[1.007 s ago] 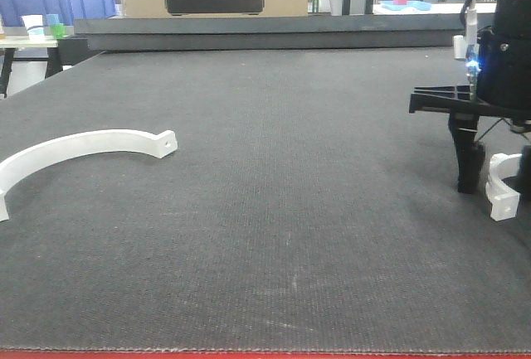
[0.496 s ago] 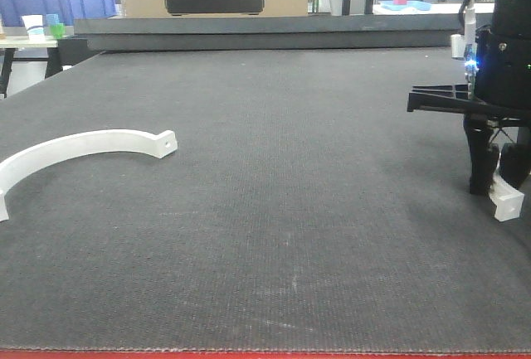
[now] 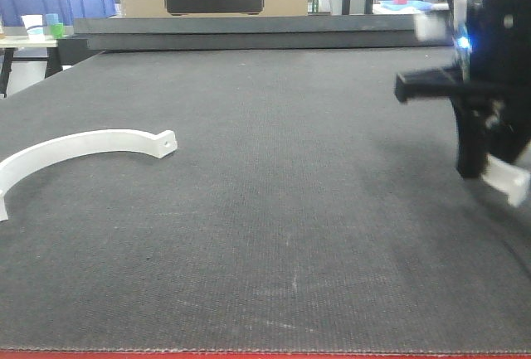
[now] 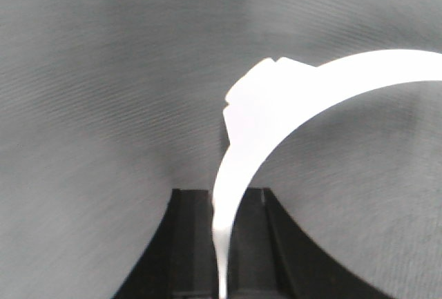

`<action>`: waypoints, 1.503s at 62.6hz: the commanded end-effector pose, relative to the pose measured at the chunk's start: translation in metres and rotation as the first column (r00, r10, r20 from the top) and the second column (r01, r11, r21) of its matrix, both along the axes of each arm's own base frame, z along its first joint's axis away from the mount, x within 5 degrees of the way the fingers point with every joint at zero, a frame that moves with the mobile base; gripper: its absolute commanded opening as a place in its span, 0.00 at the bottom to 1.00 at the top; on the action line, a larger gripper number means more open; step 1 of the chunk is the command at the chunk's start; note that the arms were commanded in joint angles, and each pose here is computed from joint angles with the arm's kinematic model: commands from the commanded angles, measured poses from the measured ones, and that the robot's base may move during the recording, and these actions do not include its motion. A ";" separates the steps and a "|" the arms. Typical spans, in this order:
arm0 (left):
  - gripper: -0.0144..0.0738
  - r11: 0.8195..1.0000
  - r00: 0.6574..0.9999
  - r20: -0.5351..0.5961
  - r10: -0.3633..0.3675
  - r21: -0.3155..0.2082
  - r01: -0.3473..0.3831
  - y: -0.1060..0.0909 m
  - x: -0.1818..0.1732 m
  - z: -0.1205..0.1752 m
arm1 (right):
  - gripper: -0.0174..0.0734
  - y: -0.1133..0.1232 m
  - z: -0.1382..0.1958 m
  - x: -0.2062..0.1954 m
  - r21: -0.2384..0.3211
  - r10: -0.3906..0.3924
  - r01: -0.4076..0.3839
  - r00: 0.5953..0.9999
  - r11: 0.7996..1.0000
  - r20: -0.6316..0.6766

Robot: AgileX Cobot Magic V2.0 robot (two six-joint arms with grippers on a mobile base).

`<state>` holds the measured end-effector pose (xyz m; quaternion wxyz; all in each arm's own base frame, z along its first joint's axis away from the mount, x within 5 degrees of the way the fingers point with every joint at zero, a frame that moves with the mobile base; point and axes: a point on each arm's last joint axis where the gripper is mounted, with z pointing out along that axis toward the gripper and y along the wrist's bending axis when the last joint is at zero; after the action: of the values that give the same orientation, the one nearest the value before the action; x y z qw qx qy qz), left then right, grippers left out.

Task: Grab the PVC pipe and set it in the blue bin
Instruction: 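Close the right gripper on the pipe piece and lift it, then lower the left gripper onto the other white curved pipe piece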

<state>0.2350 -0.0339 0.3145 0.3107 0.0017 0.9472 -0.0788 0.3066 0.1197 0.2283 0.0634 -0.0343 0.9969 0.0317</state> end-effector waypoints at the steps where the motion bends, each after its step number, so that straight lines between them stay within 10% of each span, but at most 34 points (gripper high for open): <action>1: 0.04 1.000 0.999 -0.052 -0.001 -0.004 0.001 -0.003 0.012 0.002 | 0.01 0.006 0.023 -0.004 0.011 0.090 -0.092 0.992 0.996 0.092; 43: 0.05 0.991 0.936 -0.353 -0.001 0.122 0.047 -0.006 0.105 -0.067 | 0.01 0.002 0.093 -0.039 0.036 0.188 -0.208 0.936 0.977 0.296; 61: 0.50 0.987 0.940 -0.340 0.000 0.150 0.054 -0.004 0.109 -0.070 | 0.01 0.002 0.091 -0.037 0.036 0.188 -0.208 0.937 0.977 0.295; 94: 0.41 0.987 0.882 -0.471 0.027 0.150 0.050 -0.004 0.113 -0.102 | 0.01 0.003 0.092 -0.036 0.040 0.186 -0.208 0.931 0.977 0.314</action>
<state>0.3468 -0.0377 0.2180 0.0862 0.0183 0.9961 -0.0031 0.2699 0.1229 0.3164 0.2036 -0.1308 0.9677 0.0707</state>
